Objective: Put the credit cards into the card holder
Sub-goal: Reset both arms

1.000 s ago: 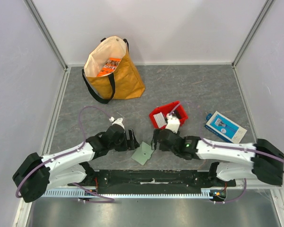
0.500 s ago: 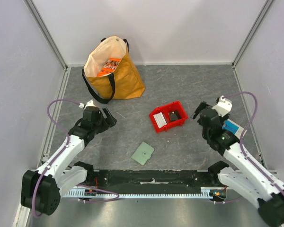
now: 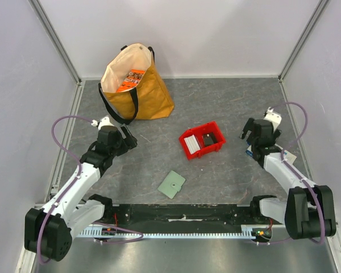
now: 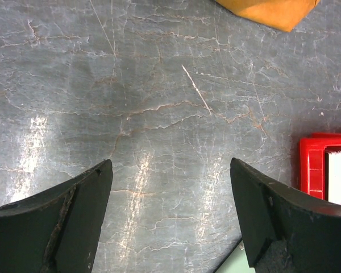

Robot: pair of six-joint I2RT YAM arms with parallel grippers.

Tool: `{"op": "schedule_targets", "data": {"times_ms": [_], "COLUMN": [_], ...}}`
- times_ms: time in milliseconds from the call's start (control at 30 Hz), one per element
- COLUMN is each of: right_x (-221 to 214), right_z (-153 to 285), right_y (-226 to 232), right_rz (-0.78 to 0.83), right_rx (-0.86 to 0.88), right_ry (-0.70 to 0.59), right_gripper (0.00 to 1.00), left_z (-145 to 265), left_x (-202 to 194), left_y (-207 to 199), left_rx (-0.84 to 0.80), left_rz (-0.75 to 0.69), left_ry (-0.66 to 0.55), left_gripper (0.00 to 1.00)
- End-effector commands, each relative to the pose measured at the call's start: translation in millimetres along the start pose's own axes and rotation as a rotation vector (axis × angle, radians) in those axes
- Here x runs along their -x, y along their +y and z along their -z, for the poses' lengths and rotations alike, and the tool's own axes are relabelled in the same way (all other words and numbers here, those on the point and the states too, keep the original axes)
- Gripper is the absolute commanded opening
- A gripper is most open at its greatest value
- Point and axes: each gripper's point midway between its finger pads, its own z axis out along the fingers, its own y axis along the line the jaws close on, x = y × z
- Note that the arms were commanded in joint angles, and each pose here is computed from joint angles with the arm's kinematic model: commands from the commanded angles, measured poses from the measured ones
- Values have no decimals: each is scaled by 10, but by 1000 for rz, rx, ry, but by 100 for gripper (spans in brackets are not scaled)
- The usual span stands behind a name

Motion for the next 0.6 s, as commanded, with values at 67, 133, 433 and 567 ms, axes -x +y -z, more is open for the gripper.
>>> {"op": "schedule_targets", "data": {"times_ms": [67,133,433,567], "right_x": [136,150,199,252], "right_z": [158,138,-71,-165], "right_y": [299,301,342,324], "right_rz": [198,182,189,154], "right_rx": [62,53,25,48], "right_ry": [-320,-353,-462,-506], "right_gripper": [98,98,98,98], "left_z": [-77,-105,-134,-131], "left_x": [194,198,243,259], "left_y": [-29,-22,-26,-68], "left_rx": [0,6,18,-3], "left_rz": [2,-4,-17,-15], "left_ry": [-95,-94,-102,-111], "left_gripper": [88,88,88,88]}}
